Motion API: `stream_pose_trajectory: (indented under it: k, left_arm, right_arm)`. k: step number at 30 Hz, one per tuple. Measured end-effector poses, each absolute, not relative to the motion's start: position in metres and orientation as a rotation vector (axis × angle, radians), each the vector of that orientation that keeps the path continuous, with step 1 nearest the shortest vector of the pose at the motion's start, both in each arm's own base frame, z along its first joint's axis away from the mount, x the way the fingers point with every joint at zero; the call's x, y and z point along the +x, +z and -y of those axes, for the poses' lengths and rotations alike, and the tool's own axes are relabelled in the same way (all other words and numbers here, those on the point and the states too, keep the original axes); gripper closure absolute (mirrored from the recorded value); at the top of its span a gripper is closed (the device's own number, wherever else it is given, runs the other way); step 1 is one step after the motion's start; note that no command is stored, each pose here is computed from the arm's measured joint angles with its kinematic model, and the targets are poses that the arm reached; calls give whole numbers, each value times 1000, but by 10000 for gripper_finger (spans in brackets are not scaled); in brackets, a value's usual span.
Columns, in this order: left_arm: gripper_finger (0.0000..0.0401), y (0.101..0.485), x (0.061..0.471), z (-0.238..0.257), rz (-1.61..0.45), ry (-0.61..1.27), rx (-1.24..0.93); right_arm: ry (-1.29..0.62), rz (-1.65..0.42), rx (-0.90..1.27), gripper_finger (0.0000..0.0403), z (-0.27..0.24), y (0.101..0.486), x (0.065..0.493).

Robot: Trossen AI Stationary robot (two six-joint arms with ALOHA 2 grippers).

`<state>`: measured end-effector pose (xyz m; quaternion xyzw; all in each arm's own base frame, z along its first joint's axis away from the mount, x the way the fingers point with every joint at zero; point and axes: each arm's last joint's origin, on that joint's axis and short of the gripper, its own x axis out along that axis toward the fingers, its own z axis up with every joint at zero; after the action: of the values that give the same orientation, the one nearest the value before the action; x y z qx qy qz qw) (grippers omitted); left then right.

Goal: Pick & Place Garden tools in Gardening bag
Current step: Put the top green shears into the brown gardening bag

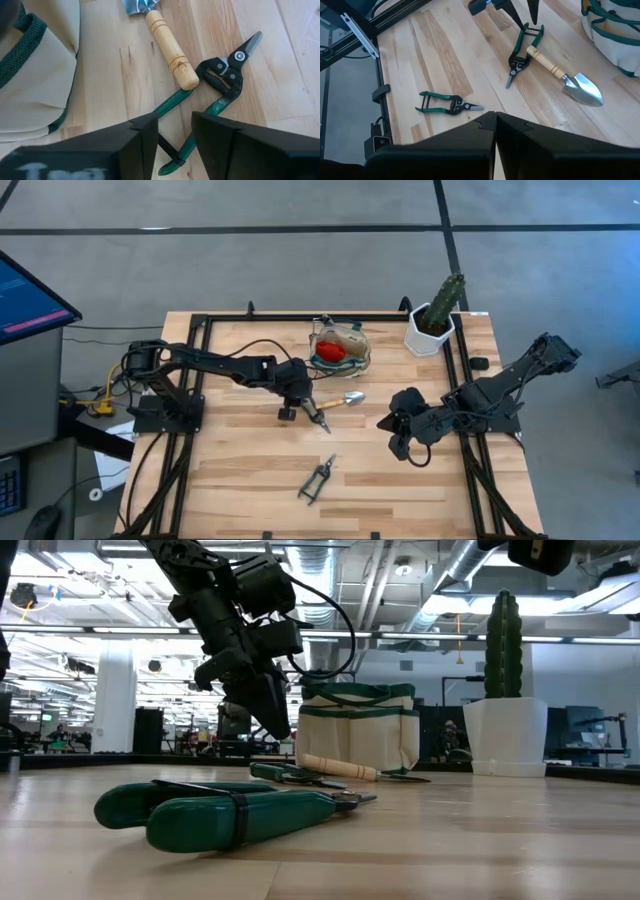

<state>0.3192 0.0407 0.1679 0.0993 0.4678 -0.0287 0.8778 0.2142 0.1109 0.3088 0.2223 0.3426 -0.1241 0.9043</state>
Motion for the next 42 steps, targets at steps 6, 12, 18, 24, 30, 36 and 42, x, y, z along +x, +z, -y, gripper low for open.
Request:
stream_pose_trajectory:
  k: [6, 12, 18, 24, 30, 36, 42]
  left_arm:
    - [288, 167, 319, -41, -975, -60, 207]
    - [287, 148, 304, -39, -1035, -66, 191]
    - [287, 134, 293, -37, -1053, -56, 173]
    - [287, 135, 297, -38, -990, -46, 177]
    - [287, 138, 301, -36, -942, -45, 178]
    - [287, 139, 304, -25, -907, -109, 178]
    - [287, 142, 308, -18, -866, -108, 262]
  right_arm:
    - [-256, -709, 460, 403, -111, 309, 214]
    - [-255, -709, 460, 403, -111, 309, 214]
    - [-255, -710, 460, 403, -111, 309, 214]
    - [-255, -710, 460, 403, -111, 309, 214]
    - [-255, -710, 460, 403, -111, 309, 214]
    - [-254, -711, 460, 403, -111, 309, 214]
    - [-254, -711, 460, 403, -111, 309, 214]
